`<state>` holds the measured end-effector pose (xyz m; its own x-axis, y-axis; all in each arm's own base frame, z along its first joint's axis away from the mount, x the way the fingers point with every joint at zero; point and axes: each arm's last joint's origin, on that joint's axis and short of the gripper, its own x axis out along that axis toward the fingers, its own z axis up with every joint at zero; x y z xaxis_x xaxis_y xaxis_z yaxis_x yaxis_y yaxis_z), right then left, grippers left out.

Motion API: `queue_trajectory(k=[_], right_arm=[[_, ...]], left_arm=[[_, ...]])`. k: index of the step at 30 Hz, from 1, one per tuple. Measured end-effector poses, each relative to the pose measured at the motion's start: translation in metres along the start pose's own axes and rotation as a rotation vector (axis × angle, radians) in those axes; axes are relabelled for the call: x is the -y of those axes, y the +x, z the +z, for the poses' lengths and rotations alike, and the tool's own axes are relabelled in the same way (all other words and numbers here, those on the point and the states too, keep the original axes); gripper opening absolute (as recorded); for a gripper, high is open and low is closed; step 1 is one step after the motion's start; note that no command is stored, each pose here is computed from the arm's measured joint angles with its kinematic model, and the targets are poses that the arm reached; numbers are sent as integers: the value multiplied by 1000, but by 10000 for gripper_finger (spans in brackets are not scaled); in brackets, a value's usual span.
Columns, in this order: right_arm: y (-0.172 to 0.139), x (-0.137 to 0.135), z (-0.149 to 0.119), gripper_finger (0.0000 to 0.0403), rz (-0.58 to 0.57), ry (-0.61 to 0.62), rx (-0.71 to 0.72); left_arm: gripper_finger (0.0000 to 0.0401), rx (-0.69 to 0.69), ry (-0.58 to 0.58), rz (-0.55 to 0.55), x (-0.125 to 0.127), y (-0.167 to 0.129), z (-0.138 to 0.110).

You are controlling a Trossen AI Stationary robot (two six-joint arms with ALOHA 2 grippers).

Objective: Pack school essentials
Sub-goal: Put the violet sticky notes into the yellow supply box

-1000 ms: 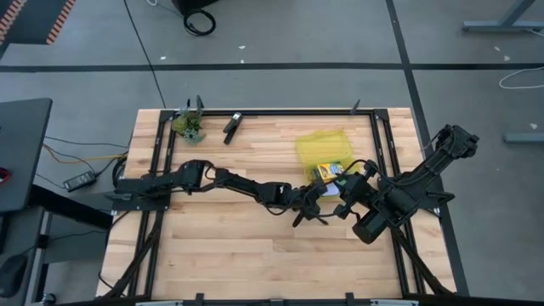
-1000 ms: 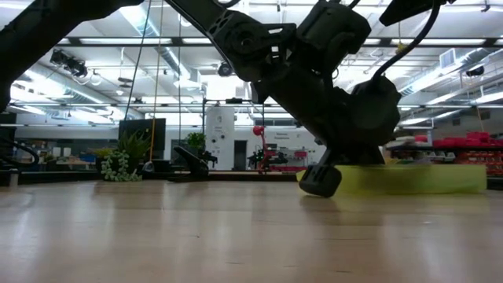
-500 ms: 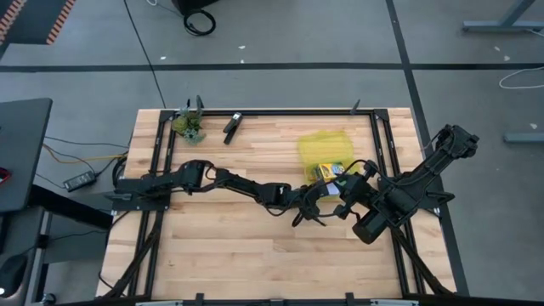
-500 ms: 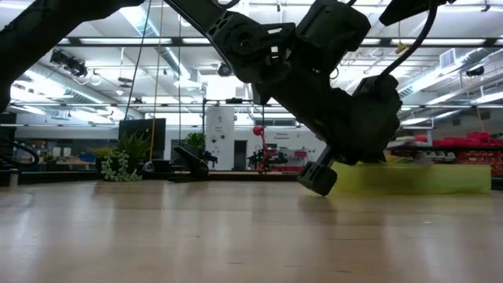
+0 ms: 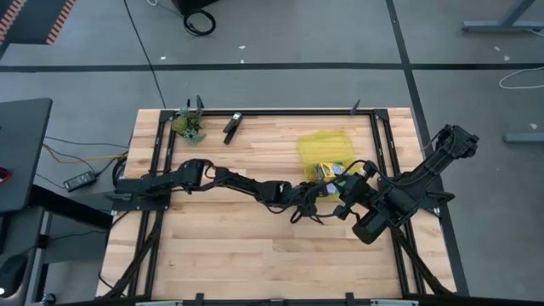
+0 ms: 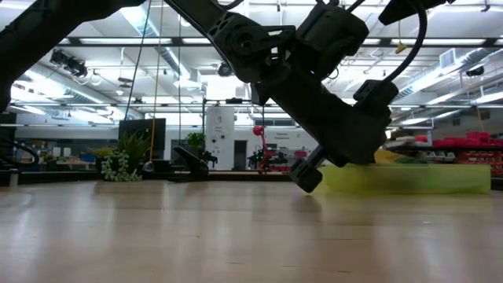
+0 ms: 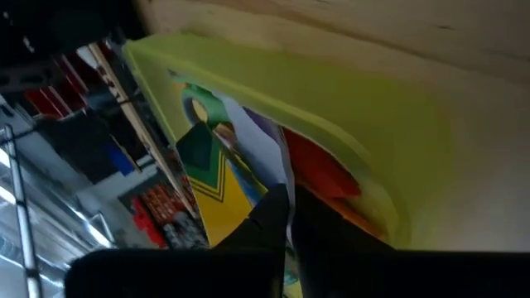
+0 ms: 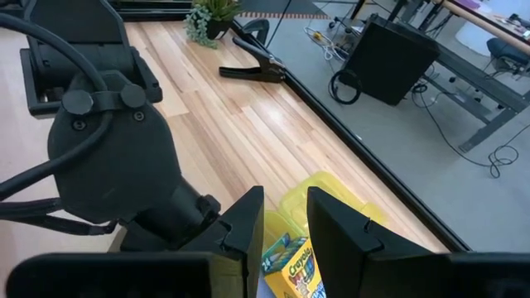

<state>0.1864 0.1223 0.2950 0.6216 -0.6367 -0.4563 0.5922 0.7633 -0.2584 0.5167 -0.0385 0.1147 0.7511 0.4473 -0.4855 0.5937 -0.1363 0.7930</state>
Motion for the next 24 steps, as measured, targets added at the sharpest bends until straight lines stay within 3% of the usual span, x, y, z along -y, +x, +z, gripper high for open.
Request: queue_trajectory(k=[5,12,19,24], right_arm=[[0,0,0,101,1,-3,1],[0,0,0,101,1,-3,1],[0,0,0,101,1,-4,1],[0,0,0,101,1,-4,1]], left_arm=[[54,-1,-100,3,-1,0,0],[97,0,-109,9,-3,-1,-1],[105,-3,-173,-2,-5,-4,-3],[106,6,-235,-76,-8,-12,-12]])
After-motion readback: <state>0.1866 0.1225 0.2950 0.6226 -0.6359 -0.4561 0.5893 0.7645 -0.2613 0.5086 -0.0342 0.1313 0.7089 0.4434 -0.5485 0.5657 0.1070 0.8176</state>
